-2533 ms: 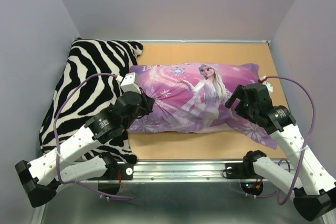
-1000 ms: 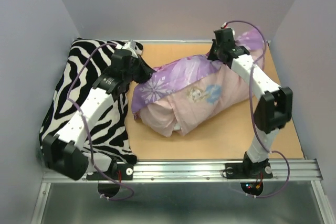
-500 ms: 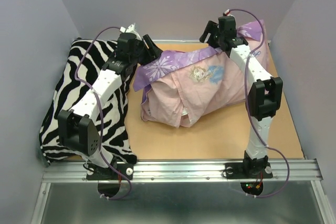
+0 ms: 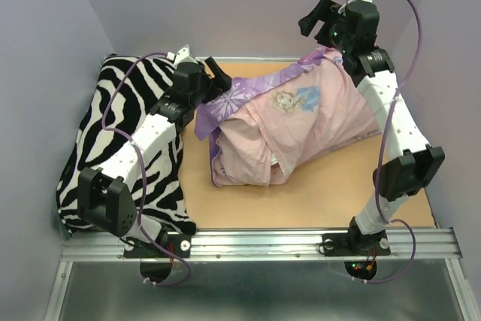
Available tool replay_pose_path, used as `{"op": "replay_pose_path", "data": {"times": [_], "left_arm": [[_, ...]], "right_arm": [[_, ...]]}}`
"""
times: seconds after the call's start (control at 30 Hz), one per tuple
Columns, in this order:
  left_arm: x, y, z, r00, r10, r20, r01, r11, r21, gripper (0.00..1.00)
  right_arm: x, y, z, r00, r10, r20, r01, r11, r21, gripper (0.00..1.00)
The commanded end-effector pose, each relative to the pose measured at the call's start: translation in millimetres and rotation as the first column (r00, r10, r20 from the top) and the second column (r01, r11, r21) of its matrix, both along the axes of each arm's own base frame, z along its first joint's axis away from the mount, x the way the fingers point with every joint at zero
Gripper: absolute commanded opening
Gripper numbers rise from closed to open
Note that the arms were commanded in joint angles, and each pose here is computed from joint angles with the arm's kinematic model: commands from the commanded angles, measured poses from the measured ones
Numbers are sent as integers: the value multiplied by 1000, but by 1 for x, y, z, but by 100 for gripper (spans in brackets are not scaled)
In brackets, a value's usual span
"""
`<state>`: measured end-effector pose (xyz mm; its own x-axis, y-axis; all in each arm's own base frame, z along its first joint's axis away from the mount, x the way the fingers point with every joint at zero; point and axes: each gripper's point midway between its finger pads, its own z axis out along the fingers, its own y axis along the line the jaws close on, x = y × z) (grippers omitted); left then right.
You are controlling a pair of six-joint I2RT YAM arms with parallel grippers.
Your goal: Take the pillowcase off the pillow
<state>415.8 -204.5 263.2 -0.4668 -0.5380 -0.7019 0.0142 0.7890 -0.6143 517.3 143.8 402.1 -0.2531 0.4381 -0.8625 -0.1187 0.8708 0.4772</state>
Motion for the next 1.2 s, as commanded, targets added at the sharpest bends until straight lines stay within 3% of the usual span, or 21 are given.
{"op": "replay_pose_path", "data": {"times": [0.0,0.13,0.3,0.4,0.6,0.7,1.0,1.03,1.1,1.13,1.17], "left_arm": [[2,25,66,980,106,167,-112,993,27,93],[-10,42,80,968,149,201,-162,985,52,93],[-36,61,92,947,212,243,-245,963,111,93],[-51,55,79,953,212,218,-254,950,184,93],[-55,26,11,983,144,116,-166,963,210,93],[-53,6,6,987,99,128,-123,971,204,93],[-41,-31,-16,995,19,93,-43,963,267,93],[-41,-32,-19,996,21,91,-44,964,264,92],[-41,-32,-24,996,22,82,-43,963,267,89],[-40,-32,-27,997,25,77,-45,962,271,79],[-40,-31,-31,997,30,66,-48,959,278,69]], "right_arm": [[-29,9,12,995,87,52,-87,996,-3,93],[-62,17,-14,993,115,9,-115,993,-20,93],[-117,46,-85,985,139,-102,-149,984,-99,93],[-138,64,-115,983,127,-130,-148,974,-171,93],[-140,89,-167,972,137,-192,-178,960,-217,93],[-135,95,-193,967,113,-226,-168,957,-238,93],[-144,78,-212,970,34,-240,-92,968,-233,67],[-143,75,-214,970,16,-242,-76,968,-238,56],[-145,73,-219,969,8,-248,-70,968,-242,44],[-145,71,-218,969,-1,-248,-59,970,-236,30],[-145,66,-216,970,-22,-241,-38,970,-240,23]]}}
